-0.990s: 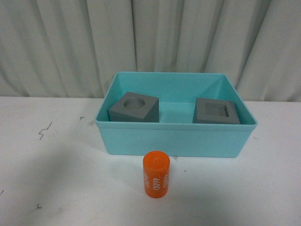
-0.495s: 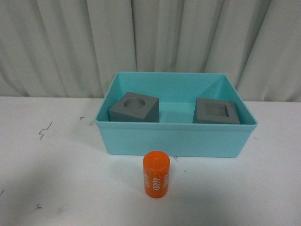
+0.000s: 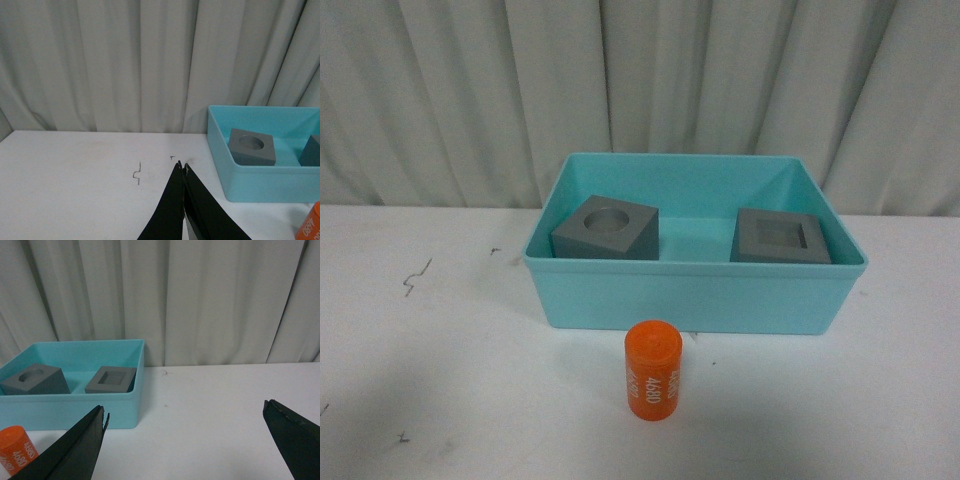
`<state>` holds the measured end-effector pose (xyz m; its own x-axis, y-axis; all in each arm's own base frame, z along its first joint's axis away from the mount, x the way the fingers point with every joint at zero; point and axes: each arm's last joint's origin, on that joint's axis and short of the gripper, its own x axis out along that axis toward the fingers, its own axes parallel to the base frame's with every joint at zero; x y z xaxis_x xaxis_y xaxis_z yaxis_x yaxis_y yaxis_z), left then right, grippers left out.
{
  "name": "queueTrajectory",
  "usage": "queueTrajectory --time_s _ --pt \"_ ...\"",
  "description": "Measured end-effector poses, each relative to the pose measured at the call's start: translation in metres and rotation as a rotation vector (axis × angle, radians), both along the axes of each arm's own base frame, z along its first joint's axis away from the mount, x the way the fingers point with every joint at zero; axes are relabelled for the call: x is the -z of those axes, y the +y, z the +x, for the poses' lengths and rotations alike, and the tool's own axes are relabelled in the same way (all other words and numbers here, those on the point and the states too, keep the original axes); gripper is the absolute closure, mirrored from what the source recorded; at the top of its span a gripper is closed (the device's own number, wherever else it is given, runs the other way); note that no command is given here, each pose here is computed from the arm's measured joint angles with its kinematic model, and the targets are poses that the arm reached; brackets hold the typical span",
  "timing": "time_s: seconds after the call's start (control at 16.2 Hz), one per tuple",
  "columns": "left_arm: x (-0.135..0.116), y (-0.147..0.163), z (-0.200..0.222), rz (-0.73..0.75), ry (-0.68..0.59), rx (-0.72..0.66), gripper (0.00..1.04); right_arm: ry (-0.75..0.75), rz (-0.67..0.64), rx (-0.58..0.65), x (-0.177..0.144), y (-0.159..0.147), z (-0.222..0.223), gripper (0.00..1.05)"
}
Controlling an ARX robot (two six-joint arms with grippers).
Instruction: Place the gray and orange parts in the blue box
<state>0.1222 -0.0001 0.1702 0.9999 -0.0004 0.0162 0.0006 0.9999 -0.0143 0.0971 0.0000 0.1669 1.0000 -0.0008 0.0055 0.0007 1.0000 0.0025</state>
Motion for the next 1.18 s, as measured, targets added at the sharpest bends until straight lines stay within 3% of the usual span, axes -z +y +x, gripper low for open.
queueTrajectory --time_s 0.99,1.05,1.18 --pt "0.004 0.000 -0.025 0.000 0.018 0.001 1.03 0.000 0.000 0.000 0.000 0.000 0.000 0.06" --pt "0.004 0.000 -0.025 -0.001 0.014 0.001 1.02 0.000 0.000 0.000 0.000 0.000 0.000 0.06" --pt "0.004 0.000 -0.025 0.000 0.014 0.000 0.78 0.000 0.000 0.000 0.000 0.000 0.000 0.06"
